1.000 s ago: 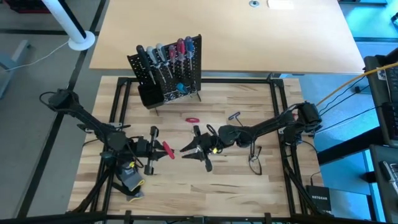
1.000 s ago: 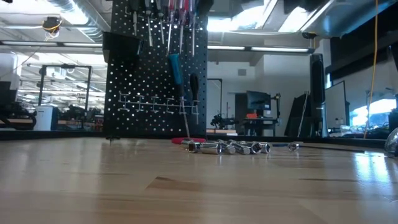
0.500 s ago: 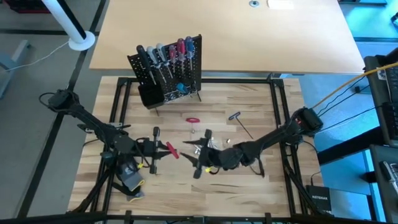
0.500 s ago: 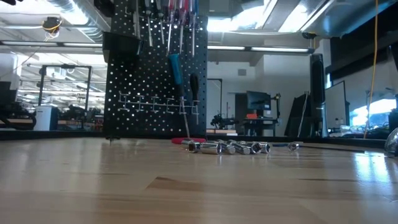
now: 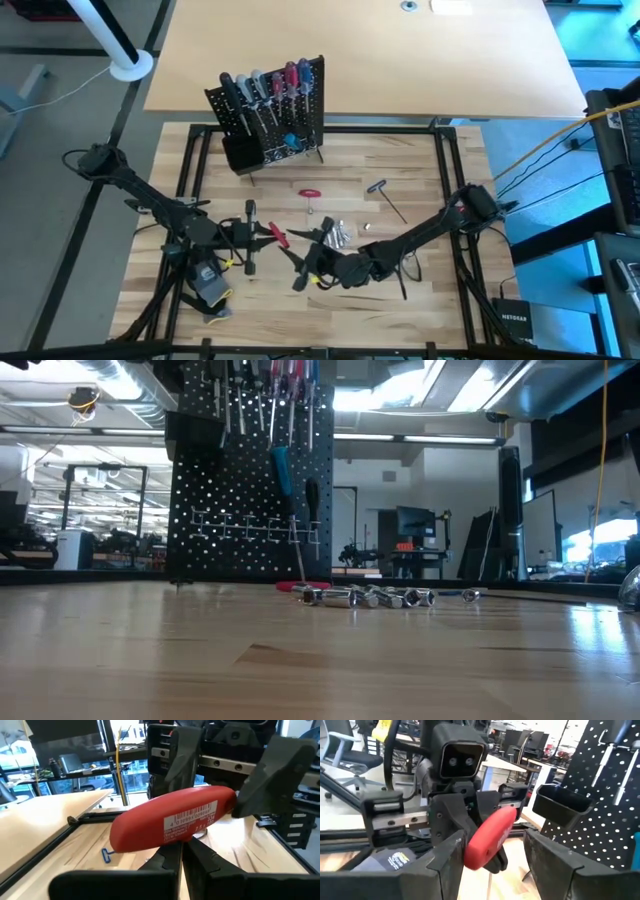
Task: Hang tools onto peg board
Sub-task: Hang the red allen wrench onto the peg board
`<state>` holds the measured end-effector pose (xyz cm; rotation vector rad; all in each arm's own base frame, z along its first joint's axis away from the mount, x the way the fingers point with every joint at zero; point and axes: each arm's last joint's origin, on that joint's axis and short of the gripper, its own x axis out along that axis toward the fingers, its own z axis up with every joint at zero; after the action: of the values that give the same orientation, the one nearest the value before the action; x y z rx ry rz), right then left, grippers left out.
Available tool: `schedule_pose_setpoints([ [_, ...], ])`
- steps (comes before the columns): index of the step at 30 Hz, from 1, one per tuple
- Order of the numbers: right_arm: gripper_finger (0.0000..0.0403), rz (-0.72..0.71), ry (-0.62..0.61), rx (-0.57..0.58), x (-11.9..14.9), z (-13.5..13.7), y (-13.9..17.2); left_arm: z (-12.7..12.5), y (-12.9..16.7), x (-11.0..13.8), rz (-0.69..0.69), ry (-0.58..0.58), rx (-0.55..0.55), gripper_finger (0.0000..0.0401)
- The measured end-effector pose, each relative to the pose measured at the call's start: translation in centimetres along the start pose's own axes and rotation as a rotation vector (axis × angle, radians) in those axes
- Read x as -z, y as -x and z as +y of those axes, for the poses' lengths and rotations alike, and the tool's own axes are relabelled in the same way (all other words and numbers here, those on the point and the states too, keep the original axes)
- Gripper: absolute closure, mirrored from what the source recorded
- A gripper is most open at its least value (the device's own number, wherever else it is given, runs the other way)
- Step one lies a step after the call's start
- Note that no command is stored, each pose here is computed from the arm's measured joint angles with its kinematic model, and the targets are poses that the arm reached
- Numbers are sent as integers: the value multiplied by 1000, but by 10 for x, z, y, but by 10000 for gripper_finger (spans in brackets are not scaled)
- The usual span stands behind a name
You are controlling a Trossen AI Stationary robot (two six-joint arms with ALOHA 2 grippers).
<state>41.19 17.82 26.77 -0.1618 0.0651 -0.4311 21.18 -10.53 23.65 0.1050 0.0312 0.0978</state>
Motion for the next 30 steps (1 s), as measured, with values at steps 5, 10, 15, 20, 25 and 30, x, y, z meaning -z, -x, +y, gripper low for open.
schedule_pose_setpoints([
  [5, 212, 1, -54, -2, 1, -5, -6, 0, 0, 0, 0, -7, -2, 400],
  [10, 273, -2, -57, -50, 2, -7, -11, 0, 0, 0, 1, -20, -1, 400],
  [15, 346, 7, -42, -40, 3, -7, -11, 0, 0, 1, 3, -18, -7, 400],
  [20, 346, 8, -18, -31, 3, -7, -11, 0, 0, 0, 3, -9, -6, 397],
  [25, 346, 10, 15, -1, 3, -8, -11, 0, 0, 1, 9, -34, -6, 356],
  [30, 346, 4, 50, 43, 1, -7, -7, 0, 9, -2, 23, -58, -30, 297],
])
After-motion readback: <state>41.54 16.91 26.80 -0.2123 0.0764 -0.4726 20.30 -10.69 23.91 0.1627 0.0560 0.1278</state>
